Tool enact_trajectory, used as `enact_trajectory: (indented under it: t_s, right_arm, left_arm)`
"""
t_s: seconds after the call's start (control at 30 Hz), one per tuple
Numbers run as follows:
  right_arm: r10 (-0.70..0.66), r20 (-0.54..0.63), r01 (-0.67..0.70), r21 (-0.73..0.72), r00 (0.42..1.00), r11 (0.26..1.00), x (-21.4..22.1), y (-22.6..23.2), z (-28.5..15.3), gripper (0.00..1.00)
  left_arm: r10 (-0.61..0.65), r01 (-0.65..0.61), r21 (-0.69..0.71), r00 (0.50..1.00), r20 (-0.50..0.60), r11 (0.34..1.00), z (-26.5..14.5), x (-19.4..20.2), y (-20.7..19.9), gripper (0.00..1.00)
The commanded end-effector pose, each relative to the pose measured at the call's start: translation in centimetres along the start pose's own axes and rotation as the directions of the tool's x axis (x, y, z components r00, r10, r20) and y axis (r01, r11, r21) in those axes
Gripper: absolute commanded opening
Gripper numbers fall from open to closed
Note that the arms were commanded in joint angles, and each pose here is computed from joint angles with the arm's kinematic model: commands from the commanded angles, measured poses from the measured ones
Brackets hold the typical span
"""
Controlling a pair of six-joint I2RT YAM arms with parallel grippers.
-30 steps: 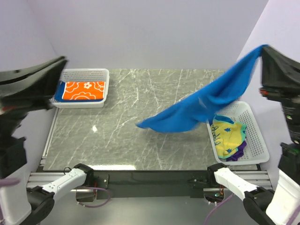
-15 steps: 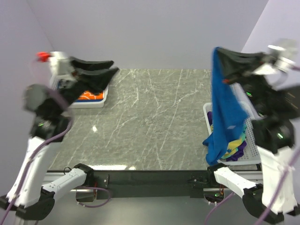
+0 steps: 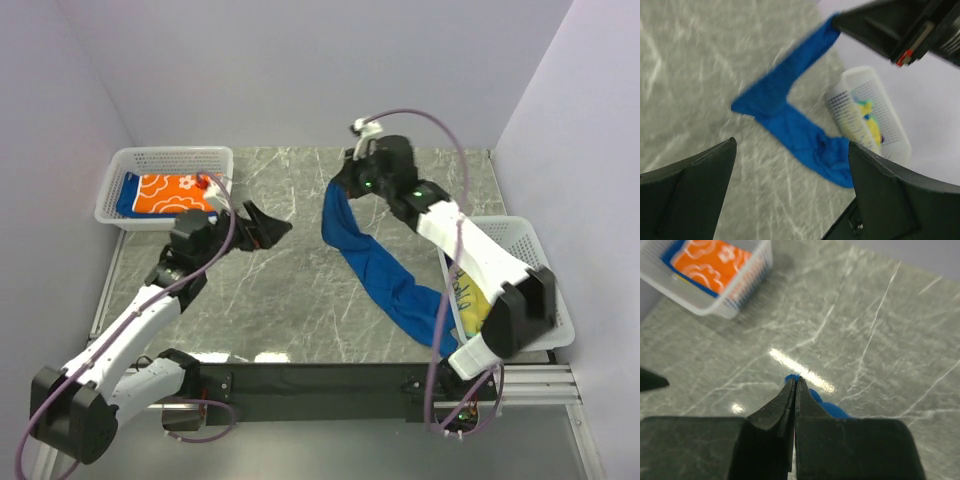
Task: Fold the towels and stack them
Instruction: Flatten out the crumpled towel
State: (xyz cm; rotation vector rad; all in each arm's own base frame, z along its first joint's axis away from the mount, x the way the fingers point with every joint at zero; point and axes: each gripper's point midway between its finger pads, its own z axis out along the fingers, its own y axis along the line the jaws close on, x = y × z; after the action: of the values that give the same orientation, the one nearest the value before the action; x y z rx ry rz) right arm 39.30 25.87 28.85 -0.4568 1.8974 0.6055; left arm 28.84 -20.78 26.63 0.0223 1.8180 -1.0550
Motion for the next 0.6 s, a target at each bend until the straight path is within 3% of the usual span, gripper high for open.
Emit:
enact_trajectory:
  t_s: [0.0, 0.13, 0.23, 0.33, 0.43, 0.57]
  right_arm:
    - [-0.004, -0.012, 0.004, 0.026, 1.0, 1.0, 0.1, 0.0, 3.4, 0.0]
    - [-0.008, -0.122, 0.015, 0.056, 0.993, 0.998, 3.8, -1.4, 8.0, 0.0]
    - [-0.012, -0.155, 0.023, 0.072, 0.988, 0.997, 5.0, -3.0, 9.3, 0.0]
    - [0.026, -0.157, -0.009, 0.107, 0.987, 0.994, 5.3, -6.1, 9.2, 0.0]
    - [0.087, -0.141, -0.062, 0.173, 0.986, 0.983, 5.4, -10.6, 8.4, 0.0]
    - [0.125, -0.144, -0.087, 0.244, 0.982, 0.966, 5.8, -15.2, 7.5, 0.0]
  left_arm:
    - [-0.094, 0.095, -0.009, 0.995, 0.043, 0.995, 1.6, 0.9, 1.3, 1.0]
    - [-0.13, 0.126, -0.105, 0.991, -0.031, 0.986, 4.6, 4.7, 5.4, 0.99]
    - [-0.126, 0.121, -0.129, 0.991, -0.034, 0.984, 6.7, 4.7, 6.6, 0.99]
    - [-0.133, 0.126, -0.147, 0.99, -0.037, 0.981, 9.6, 5.0, 8.2, 0.98]
    - [-0.185, 0.163, -0.171, 0.975, -0.12, 0.972, 12.7, 7.5, 10.2, 0.95]
    - [-0.186, 0.156, -0.157, 0.962, -0.197, 0.975, 15.3, 9.4, 9.7, 0.91]
